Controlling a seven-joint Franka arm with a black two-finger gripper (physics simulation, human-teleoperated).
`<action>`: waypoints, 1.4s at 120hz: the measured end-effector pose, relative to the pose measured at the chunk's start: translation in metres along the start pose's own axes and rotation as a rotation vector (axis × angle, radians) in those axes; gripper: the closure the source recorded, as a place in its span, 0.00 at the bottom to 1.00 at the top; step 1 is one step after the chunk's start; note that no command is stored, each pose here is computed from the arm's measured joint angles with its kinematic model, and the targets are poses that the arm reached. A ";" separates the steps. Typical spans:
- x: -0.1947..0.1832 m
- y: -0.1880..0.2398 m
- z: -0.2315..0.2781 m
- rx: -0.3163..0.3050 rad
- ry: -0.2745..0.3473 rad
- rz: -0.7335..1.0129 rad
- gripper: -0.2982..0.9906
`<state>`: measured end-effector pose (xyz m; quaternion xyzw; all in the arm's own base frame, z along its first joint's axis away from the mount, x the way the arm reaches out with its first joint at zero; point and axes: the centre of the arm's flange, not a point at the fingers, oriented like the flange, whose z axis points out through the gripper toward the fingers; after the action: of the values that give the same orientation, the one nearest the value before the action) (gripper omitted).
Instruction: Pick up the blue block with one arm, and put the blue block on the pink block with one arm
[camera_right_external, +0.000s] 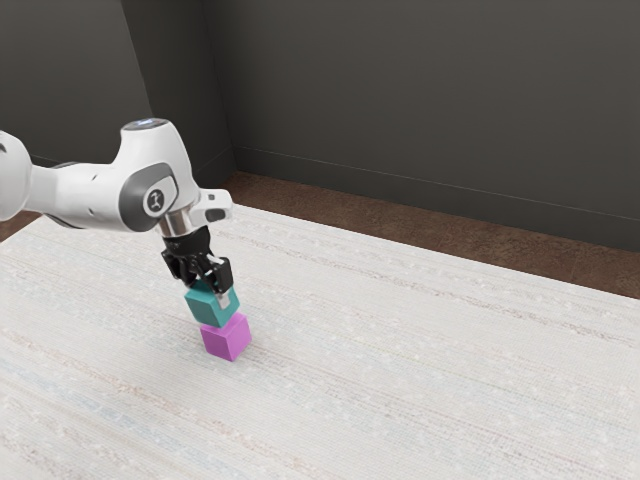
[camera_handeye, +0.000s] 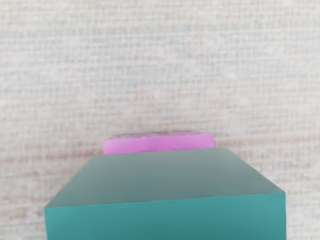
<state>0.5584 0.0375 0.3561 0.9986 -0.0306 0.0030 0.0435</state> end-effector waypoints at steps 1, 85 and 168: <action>0.000 0.000 0.000 0.000 0.000 0.000 0.53; 0.002 0.002 0.007 -0.001 -0.002 -0.019 0.52; 0.012 0.010 -0.083 0.038 0.079 0.030 0.25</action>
<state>0.5697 0.0344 0.4399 0.9978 -0.0435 0.0437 0.0258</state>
